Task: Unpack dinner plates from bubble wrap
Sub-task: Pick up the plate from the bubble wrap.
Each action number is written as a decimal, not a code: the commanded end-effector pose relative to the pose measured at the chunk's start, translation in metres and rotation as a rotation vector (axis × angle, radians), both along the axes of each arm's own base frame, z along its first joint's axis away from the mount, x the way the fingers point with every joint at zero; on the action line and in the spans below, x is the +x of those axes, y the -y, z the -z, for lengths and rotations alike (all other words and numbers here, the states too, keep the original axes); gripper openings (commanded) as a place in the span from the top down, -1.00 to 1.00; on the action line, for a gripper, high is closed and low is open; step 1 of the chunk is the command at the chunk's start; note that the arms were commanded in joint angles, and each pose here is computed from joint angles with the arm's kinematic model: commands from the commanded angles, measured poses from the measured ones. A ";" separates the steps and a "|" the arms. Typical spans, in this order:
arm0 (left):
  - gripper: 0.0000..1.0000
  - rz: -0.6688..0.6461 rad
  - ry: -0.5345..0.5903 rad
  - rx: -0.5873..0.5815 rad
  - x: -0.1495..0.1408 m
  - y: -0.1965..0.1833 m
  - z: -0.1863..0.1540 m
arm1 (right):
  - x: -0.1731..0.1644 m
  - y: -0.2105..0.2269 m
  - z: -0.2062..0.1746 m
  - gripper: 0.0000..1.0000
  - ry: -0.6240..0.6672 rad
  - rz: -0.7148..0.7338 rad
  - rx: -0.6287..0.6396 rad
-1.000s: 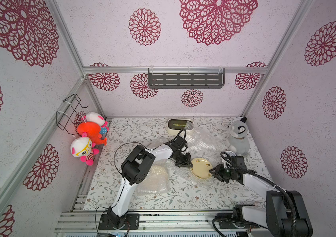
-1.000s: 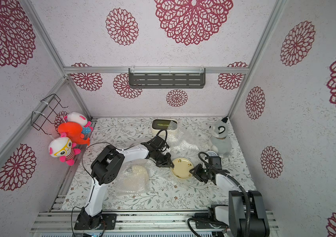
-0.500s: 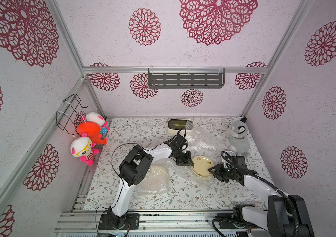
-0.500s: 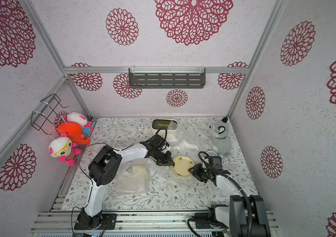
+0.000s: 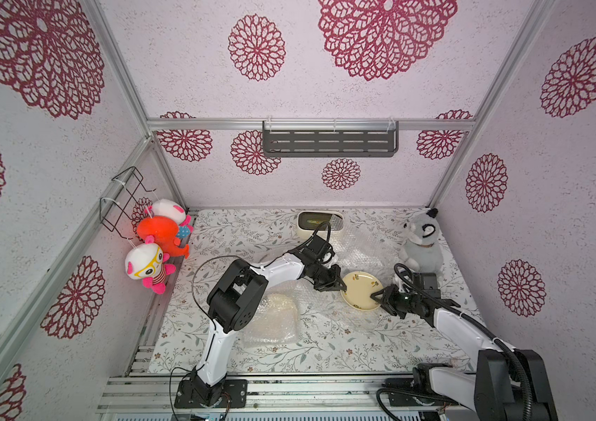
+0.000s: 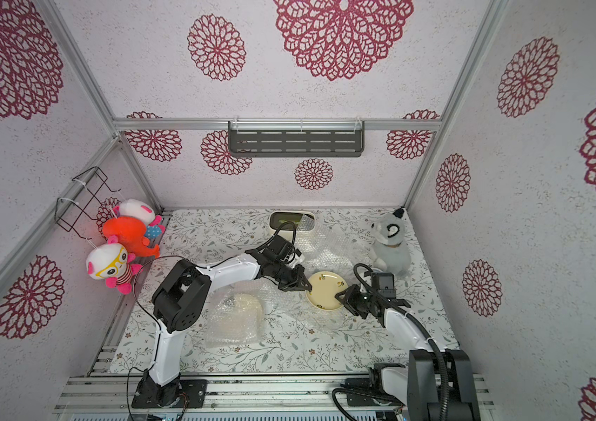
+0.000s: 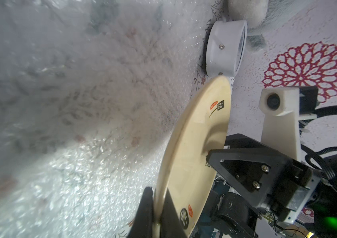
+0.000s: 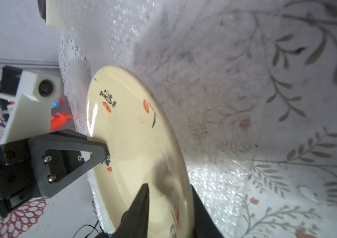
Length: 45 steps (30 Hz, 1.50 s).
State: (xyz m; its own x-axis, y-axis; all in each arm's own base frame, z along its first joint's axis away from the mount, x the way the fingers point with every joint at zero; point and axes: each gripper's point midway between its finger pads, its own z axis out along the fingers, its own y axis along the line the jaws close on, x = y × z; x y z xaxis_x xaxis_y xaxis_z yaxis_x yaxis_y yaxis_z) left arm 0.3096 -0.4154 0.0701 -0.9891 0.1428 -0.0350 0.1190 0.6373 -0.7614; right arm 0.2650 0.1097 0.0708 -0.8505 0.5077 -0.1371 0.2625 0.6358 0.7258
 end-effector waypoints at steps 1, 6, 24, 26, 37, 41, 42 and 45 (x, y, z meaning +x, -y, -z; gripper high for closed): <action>0.97 0.018 0.047 -0.073 0.000 0.010 -0.032 | 0.011 -0.004 -0.022 0.47 0.067 -0.002 0.029; 0.95 0.011 0.047 -0.070 0.001 0.009 -0.031 | 0.010 -0.004 -0.022 0.62 0.066 -0.004 0.026; 0.42 -0.009 0.048 -0.054 -0.001 0.004 -0.029 | 0.010 -0.002 -0.026 0.85 0.081 0.007 0.018; 0.34 -0.011 0.050 -0.051 -0.001 0.003 -0.029 | 0.011 -0.002 -0.027 0.87 0.084 0.006 0.020; -0.37 -0.018 0.069 -0.023 -0.002 -0.005 -0.032 | 0.011 -0.001 -0.031 0.91 0.086 0.008 0.009; -0.74 -0.020 0.080 -0.004 -0.006 -0.013 -0.035 | 0.008 0.000 -0.034 0.93 0.087 0.011 0.002; -0.81 -0.020 0.082 -0.001 -0.007 -0.015 -0.036 | 0.007 0.001 -0.037 0.93 0.092 0.013 0.001; -0.98 -0.032 0.112 0.003 -0.009 -0.025 -0.052 | 0.002 0.004 -0.045 0.93 0.089 0.023 -0.012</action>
